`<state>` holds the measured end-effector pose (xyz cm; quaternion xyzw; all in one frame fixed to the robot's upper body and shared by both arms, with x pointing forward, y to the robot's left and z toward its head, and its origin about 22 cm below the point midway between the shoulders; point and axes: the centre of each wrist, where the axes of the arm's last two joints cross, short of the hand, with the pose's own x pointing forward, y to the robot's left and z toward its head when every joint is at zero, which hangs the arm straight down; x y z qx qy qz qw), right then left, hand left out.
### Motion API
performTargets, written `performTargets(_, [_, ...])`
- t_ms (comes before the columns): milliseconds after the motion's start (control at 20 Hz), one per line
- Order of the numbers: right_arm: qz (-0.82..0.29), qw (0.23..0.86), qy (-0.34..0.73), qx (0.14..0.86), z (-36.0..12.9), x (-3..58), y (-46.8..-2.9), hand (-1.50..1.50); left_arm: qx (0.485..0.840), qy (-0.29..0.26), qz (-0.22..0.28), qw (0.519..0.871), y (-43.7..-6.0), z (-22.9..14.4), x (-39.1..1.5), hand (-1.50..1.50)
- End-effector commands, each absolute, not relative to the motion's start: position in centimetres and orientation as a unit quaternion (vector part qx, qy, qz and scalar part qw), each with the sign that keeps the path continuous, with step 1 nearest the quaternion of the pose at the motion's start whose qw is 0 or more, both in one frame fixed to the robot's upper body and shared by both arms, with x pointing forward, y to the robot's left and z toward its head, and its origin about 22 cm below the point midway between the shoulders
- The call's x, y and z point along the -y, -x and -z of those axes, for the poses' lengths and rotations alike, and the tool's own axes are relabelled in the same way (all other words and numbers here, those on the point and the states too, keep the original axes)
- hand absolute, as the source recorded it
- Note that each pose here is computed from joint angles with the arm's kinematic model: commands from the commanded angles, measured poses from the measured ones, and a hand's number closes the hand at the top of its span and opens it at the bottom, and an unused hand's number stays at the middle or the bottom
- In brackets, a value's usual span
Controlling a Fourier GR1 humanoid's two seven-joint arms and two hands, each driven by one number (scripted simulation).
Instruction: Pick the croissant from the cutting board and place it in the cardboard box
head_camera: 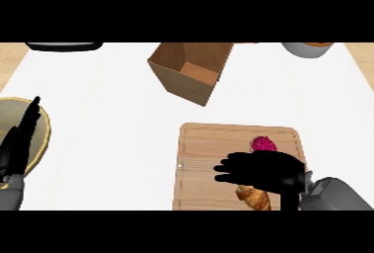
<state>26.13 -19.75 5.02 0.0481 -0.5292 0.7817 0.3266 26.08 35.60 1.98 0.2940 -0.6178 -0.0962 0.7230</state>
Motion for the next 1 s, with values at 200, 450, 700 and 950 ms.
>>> performTargets(200, [-0.806,0.342,-0.038,0.481,-3.5,17.1,-24.5,-1.5,0.619,-0.291,0.095,0.723,-25.9,-2.2,-35.5,0.0])
performTargets(450, [-0.771,0.31,-0.003,0.556,-1.2,17.6,-26.7,1.5,0.616,-0.29,0.094,0.726,-25.9,-2.0,-36.4,0.0])
performTargets(700, [-0.748,0.295,0.036,0.594,0.0,17.9,-27.3,1.5,0.62,-0.288,0.097,0.723,-27.9,-1.9,-34.5,0.0])
performTargets(950, [-0.683,0.384,0.142,0.605,-3.9,24.7,-32.5,1.5,0.62,-0.284,0.1,0.724,-26.8,-1.2,-35.5,0.0])
